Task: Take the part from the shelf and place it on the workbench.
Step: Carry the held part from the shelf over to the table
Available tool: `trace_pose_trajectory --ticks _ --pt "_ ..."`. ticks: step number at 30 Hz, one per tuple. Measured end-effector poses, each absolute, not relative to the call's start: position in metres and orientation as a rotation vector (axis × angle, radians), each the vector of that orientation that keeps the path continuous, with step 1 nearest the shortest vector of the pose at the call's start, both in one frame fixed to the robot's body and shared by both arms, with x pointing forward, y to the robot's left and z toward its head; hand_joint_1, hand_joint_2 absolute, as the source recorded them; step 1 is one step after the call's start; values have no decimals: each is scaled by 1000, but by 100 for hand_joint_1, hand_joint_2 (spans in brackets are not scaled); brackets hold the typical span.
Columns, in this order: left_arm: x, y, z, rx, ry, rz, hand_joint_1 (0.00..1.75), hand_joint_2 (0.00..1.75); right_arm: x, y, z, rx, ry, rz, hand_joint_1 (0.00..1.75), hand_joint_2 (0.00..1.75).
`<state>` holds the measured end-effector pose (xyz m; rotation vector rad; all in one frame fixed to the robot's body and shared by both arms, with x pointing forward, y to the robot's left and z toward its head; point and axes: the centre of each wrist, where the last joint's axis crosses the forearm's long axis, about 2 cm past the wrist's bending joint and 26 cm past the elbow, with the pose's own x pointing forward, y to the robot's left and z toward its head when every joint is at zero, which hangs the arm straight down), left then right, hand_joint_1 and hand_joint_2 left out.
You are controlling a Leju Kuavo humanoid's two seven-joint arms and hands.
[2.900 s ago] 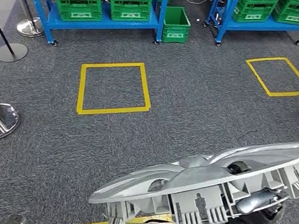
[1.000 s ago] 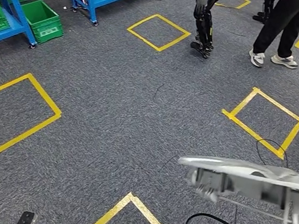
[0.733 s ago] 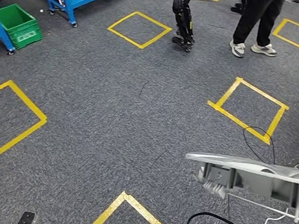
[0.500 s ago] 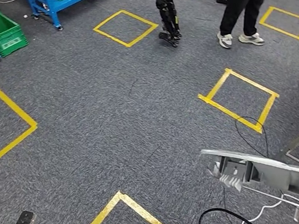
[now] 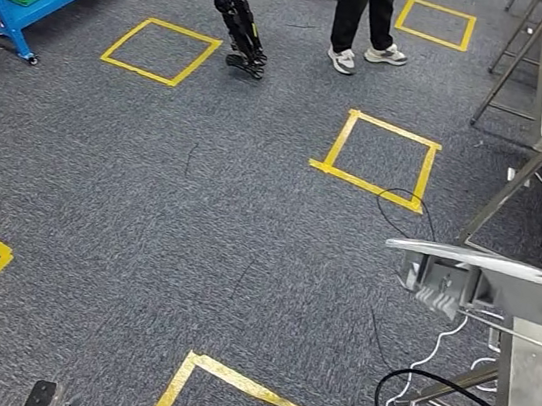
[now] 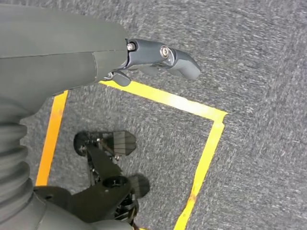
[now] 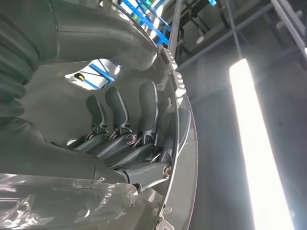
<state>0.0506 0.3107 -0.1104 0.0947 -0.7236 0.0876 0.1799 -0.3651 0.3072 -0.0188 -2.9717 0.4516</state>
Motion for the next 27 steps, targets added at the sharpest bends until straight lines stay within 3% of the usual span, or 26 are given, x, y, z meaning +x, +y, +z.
trace_pose_trajectory --ticks 11,27 --pt "50 315 -110 86 -720 77 0 175 202 -347 323 -353 -2918 412 175 175" --pt "49 314 -110 83 -710 60 0 175 205 -348 311 -358 -2883 451 175 175"
